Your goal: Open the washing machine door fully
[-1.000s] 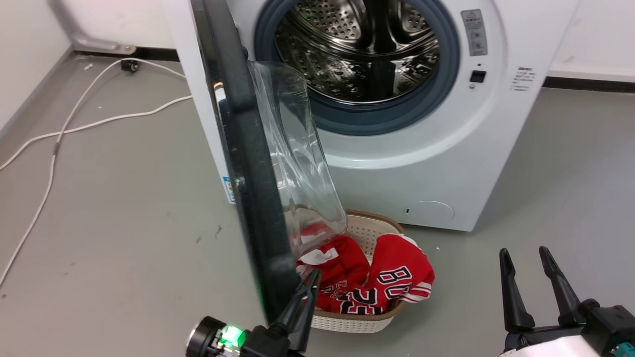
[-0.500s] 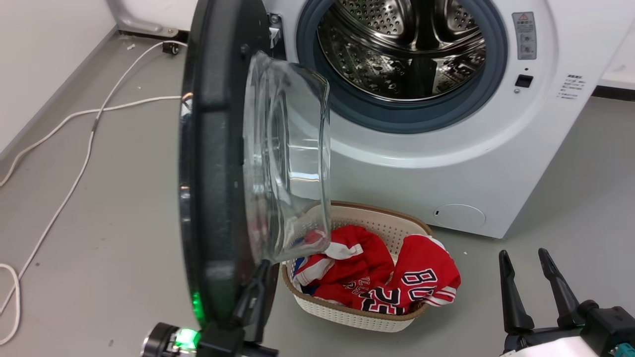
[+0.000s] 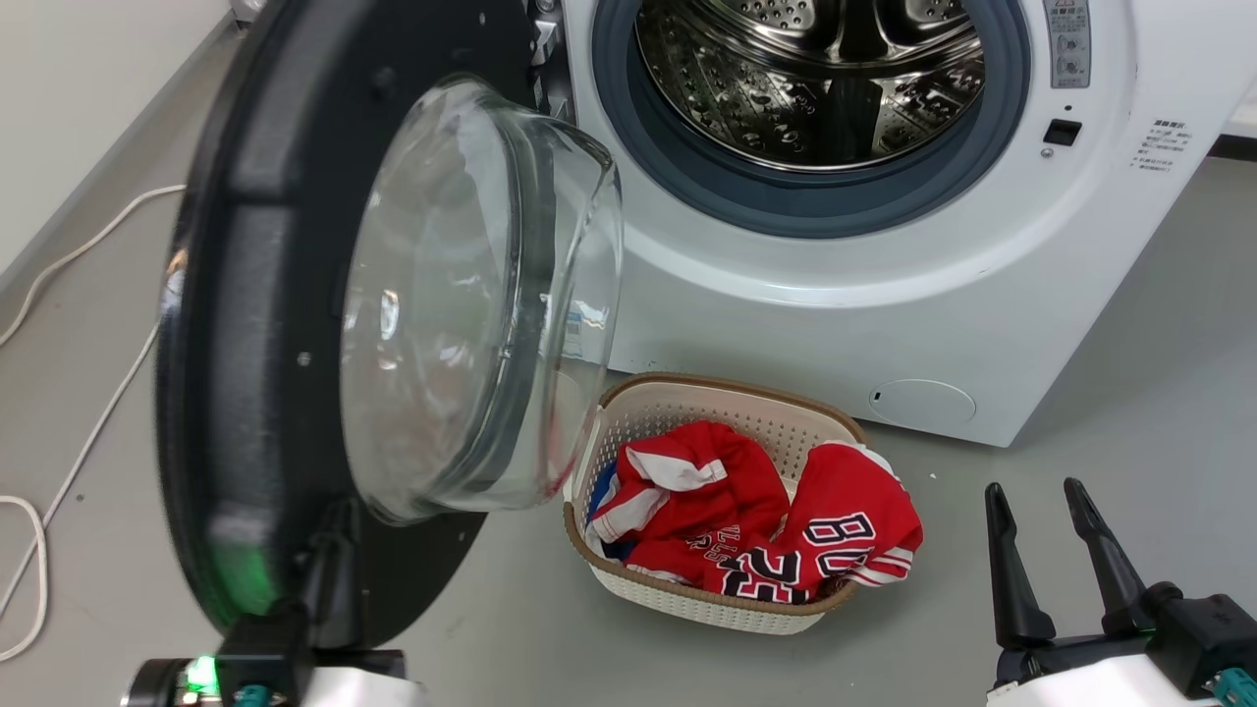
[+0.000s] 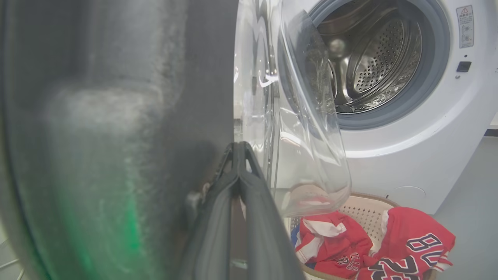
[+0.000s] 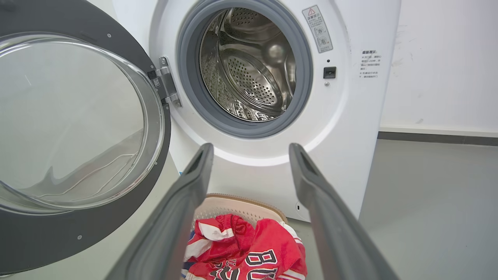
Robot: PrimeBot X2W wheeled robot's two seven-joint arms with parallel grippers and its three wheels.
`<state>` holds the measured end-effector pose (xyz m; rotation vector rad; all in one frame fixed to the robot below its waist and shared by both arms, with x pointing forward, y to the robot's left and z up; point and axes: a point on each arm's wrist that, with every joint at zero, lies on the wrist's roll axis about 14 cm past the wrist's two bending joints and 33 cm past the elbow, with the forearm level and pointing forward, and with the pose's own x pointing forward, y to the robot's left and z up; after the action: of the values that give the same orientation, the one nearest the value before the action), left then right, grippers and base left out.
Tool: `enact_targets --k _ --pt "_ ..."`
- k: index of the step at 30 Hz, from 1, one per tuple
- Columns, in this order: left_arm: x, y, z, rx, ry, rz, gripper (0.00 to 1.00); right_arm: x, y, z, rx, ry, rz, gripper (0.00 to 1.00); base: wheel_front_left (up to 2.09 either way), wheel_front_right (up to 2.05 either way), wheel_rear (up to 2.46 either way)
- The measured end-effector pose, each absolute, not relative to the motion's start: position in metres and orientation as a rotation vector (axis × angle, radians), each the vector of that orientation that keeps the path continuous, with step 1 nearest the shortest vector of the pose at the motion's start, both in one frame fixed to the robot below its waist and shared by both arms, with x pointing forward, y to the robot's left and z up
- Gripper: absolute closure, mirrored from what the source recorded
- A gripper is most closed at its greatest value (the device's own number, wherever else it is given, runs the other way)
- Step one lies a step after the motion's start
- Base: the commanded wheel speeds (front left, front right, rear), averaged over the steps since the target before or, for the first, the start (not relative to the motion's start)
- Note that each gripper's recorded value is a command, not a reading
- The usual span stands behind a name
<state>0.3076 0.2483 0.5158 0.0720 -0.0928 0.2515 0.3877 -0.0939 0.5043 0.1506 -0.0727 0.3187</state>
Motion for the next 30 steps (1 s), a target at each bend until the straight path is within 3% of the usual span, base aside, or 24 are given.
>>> enact_targets --k 30 --pt "0.323 0.398 0.517 0.112 -0.065 0.631 1.0 0.416 -0.096 0.477 0.118 -0.019 0.304 0.0 0.0 0.0 0.0"
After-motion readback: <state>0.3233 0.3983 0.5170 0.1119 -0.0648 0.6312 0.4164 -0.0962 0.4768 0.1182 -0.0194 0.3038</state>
